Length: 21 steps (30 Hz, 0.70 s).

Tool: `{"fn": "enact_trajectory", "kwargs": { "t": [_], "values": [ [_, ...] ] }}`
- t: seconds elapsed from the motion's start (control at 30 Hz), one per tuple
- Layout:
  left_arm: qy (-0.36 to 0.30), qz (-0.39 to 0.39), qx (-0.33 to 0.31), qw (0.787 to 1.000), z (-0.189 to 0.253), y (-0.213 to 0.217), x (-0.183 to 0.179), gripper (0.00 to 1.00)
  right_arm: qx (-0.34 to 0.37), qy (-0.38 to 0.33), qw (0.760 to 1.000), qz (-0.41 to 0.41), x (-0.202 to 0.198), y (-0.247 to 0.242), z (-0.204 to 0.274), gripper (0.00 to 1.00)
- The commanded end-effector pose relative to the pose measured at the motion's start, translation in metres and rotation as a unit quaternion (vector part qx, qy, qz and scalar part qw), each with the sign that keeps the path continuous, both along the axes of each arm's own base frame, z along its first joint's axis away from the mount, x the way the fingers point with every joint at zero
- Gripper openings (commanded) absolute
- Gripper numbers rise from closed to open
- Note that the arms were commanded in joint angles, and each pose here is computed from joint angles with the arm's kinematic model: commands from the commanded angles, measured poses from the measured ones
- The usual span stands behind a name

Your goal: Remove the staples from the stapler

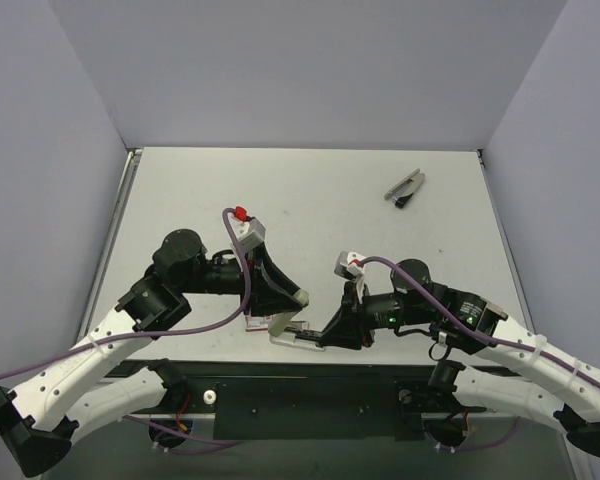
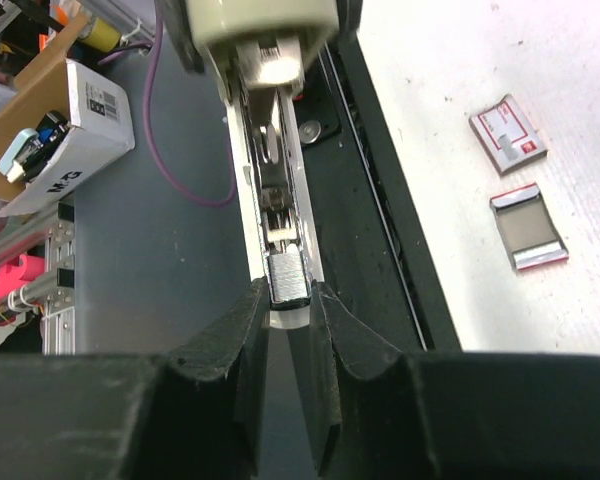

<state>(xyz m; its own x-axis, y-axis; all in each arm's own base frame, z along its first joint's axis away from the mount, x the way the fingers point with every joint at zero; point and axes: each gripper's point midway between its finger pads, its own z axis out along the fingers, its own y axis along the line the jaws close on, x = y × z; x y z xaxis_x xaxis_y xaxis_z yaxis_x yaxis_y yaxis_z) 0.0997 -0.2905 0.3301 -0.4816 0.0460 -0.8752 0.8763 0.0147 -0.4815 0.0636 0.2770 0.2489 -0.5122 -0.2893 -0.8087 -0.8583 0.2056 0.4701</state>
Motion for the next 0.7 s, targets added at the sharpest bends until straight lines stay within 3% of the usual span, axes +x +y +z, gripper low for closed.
{"fn": "enact_trajectory", "kwargs": {
  "t": [0.0,0.13,0.43,0.67],
  "values": [
    [-0.063,0.054,-0.076,0.994,0.057,0.0,0.02,0.0,0.0,0.015,1.0,0.002,-0.007,-0.001,-0.001,0.0],
    [-0.058,0.05,-0.071,0.994,0.053,-0.005,0.023,0.0,0.004,0.0,1.0,-0.013,0.0,0.001,0.013,0.01],
    [-0.052,0.069,-0.046,0.995,0.035,-0.01,0.037,0.0,-0.053,-0.074,0.991,-0.094,0.038,-0.015,0.023,0.35],
    [-0.045,0.127,-0.017,0.991,0.021,-0.014,0.065,0.0,-0.088,-0.124,0.976,-0.157,0.072,-0.031,0.036,0.47]
  ]
}}
